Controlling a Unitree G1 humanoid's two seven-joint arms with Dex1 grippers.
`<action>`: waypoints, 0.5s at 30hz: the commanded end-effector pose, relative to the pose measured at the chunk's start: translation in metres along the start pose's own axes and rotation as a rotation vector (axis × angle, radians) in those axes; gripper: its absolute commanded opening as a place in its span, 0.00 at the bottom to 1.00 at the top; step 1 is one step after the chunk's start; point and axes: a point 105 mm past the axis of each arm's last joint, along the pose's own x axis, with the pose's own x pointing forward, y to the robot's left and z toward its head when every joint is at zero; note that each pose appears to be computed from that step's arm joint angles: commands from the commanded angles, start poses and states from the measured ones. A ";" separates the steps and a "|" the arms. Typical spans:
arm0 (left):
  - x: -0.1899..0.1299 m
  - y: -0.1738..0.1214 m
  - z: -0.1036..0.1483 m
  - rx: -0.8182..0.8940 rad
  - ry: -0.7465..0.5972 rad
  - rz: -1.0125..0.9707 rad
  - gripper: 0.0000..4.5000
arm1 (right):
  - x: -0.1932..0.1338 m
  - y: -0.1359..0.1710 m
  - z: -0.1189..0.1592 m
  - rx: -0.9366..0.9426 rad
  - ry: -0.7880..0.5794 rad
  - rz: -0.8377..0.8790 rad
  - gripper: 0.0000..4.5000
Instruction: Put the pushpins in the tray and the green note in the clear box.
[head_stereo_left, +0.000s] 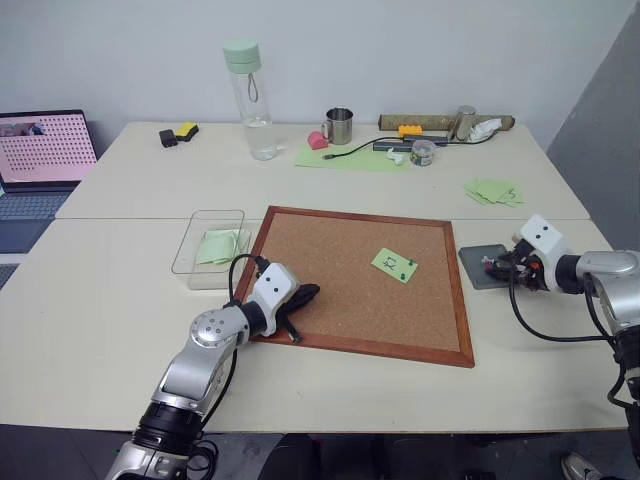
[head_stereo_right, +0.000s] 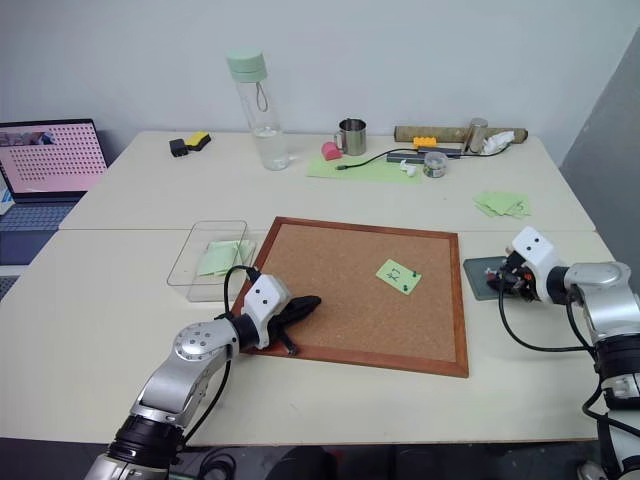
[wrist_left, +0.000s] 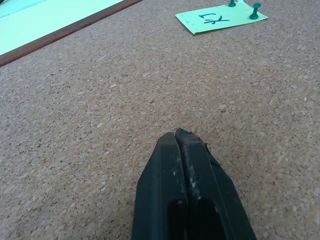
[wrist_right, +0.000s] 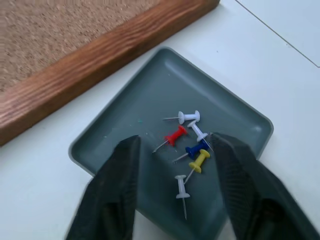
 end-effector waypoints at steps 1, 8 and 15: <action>-0.003 -0.010 -0.028 -0.032 0.106 -0.037 0.00 | -0.013 -0.010 0.018 -0.036 -0.060 -0.044 0.74; -0.003 -0.008 -0.028 -0.028 0.107 -0.035 0.00 | -0.013 0.024 0.052 -0.131 -0.195 0.128 0.89; -0.002 -0.007 -0.027 -0.023 0.106 -0.038 0.00 | 0.029 0.048 0.079 -0.111 -0.335 0.136 0.89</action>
